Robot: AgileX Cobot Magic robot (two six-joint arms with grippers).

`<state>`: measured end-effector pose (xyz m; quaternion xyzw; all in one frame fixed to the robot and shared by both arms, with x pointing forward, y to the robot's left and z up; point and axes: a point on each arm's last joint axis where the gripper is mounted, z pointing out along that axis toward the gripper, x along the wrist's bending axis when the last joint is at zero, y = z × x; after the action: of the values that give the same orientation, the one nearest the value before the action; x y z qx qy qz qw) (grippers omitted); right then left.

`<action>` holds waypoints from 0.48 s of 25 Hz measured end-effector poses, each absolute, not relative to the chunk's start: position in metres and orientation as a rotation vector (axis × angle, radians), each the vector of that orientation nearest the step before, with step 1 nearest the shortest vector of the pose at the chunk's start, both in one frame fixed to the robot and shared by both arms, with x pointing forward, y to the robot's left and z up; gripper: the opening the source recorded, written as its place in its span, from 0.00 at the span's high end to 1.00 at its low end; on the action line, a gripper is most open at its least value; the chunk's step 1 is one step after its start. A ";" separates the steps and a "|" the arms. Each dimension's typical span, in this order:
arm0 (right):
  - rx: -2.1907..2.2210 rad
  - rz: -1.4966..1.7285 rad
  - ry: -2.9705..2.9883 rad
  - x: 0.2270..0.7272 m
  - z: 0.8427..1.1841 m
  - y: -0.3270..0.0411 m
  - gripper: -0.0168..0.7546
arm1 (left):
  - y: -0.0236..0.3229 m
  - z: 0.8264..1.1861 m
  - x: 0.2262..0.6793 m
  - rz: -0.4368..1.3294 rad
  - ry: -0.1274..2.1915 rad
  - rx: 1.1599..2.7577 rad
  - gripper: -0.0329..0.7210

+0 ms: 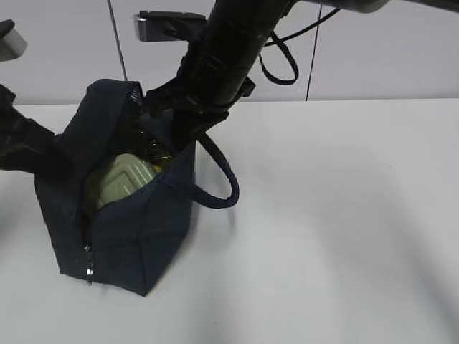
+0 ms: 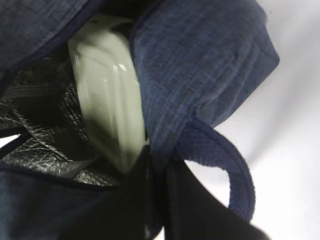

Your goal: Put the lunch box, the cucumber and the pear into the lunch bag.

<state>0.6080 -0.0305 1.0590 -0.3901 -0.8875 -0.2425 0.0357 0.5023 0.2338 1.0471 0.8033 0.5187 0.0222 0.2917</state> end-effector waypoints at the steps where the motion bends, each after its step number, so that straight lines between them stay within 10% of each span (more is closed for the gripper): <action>1: -1.203 -0.730 -2.727 0.608 1.061 -0.034 0.97 | 0.231 1.052 0.504 0.070 1.363 2.141 0.98; 12: -1.386 -0.686 -2.689 0.626 1.074 -0.099 0.97 | 0.183 1.053 0.527 0.018 1.251 2.184 0.98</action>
<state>0.6258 -0.0992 1.0740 -0.4467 -0.8667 -0.2212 0.0197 0.5266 0.1831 1.0529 0.8256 0.4731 0.0068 0.3073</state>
